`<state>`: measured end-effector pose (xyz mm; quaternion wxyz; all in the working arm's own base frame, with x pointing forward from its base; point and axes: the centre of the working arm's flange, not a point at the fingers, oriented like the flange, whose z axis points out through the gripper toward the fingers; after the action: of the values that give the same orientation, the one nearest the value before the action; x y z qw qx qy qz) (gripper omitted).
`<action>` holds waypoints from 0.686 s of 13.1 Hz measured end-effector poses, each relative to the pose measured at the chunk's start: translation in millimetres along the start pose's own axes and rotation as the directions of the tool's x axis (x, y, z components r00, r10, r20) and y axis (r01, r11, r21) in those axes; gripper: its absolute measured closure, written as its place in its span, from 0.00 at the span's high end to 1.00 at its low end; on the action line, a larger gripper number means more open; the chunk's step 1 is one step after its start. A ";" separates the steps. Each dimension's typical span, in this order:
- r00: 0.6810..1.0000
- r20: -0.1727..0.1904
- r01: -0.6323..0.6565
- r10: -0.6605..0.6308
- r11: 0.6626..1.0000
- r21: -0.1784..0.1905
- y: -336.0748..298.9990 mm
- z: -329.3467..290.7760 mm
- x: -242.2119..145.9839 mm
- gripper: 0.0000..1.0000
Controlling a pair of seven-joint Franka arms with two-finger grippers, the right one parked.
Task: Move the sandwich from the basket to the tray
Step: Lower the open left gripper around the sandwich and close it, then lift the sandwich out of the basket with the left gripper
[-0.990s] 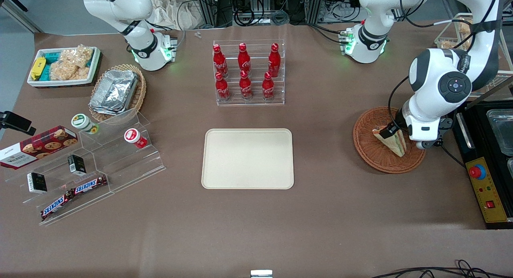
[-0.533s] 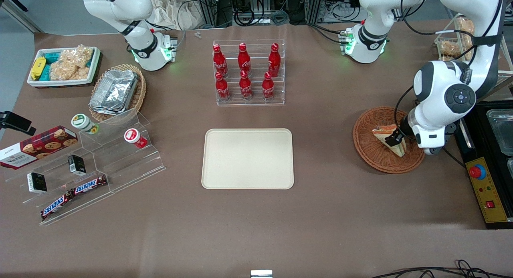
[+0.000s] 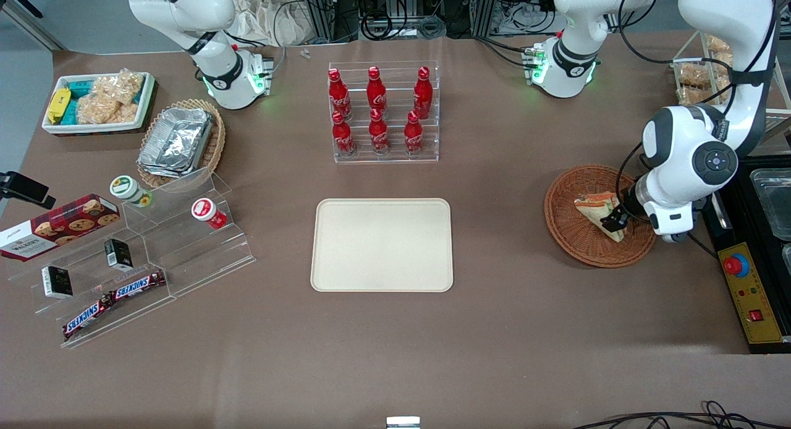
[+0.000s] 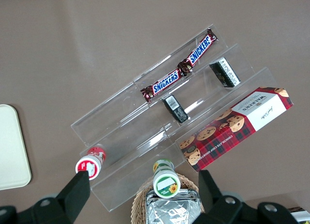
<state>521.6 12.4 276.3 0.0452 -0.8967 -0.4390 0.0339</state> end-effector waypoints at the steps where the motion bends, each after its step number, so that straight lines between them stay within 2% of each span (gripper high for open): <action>1: 1.000 0.001 -0.001 0.001 1.000 -0.001 -0.9 8.0 -1.8 1.00; 5: 1.000 0.020 0.003 -0.003 1.000 0.015 -3.6 32.8 -1.8 0.97; 7: 1.000 0.021 0.003 -0.004 1.000 0.015 -3.4 35.5 -1.4 0.75; 9: 1.000 0.002 0.003 -0.003 1.000 -0.007 -0.6 24.2 1.5 0.52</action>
<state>519.6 15.2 252.3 0.0416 -0.8961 -0.4406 0.0334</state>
